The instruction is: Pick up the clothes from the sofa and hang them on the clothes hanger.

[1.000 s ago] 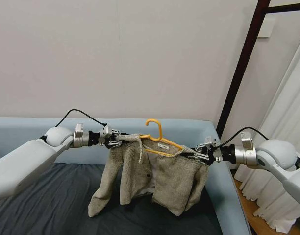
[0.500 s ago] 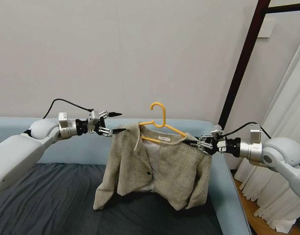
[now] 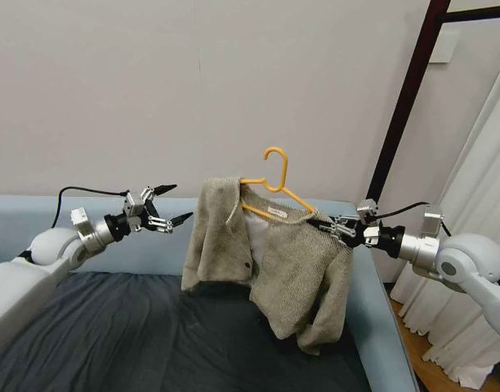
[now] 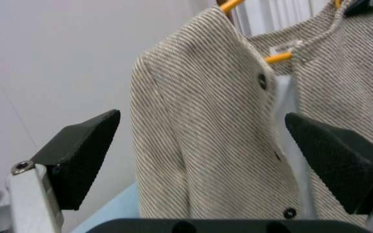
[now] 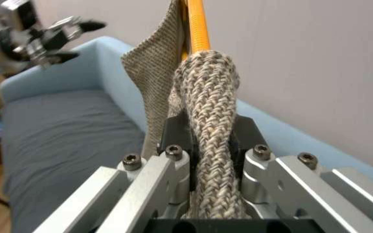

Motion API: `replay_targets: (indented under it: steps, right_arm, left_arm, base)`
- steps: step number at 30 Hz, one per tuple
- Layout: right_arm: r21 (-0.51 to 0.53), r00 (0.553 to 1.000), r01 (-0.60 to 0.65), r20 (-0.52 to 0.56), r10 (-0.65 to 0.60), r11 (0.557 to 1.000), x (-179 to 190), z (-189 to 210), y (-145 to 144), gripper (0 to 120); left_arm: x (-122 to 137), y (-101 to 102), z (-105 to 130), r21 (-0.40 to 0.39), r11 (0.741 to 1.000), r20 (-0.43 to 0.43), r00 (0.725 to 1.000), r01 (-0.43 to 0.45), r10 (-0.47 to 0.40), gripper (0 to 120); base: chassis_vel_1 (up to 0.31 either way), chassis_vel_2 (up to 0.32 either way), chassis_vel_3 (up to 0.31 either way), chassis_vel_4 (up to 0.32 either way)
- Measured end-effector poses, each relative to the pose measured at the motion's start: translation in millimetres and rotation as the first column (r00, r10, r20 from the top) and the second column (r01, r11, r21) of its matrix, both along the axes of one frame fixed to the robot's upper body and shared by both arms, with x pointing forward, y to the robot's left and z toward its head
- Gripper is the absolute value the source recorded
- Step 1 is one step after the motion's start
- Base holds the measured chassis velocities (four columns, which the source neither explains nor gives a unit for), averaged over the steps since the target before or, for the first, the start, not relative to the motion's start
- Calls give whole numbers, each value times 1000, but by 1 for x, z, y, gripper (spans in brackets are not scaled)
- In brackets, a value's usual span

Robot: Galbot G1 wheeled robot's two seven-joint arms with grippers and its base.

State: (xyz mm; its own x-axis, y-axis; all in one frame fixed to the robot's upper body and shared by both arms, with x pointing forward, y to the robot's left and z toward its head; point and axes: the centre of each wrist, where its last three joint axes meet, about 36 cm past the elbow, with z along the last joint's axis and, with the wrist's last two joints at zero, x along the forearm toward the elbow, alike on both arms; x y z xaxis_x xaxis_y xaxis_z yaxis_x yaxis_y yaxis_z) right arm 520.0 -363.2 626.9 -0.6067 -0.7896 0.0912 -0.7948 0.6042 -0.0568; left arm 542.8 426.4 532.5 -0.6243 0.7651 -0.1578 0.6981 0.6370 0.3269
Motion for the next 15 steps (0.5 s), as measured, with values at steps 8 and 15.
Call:
replay_targets:
  steps: [8, 15]
  right_arm:
    - [-38, 999, 47, 28, -46, 998, -10, 28, 1, 10]
    - [-50, 994, 103, 48, -101, 993, -23, 45, 3, 10]
  left_arm:
    - [-37, -36, -31, -93, 985, -25, 990, -144, 142, 100]
    - [-64, -82, -54, -207, 952, -80, 974, -226, 214, 100]
  base:
    - [0, 0, 0, 0]
    - [0, 0, 0, 0]
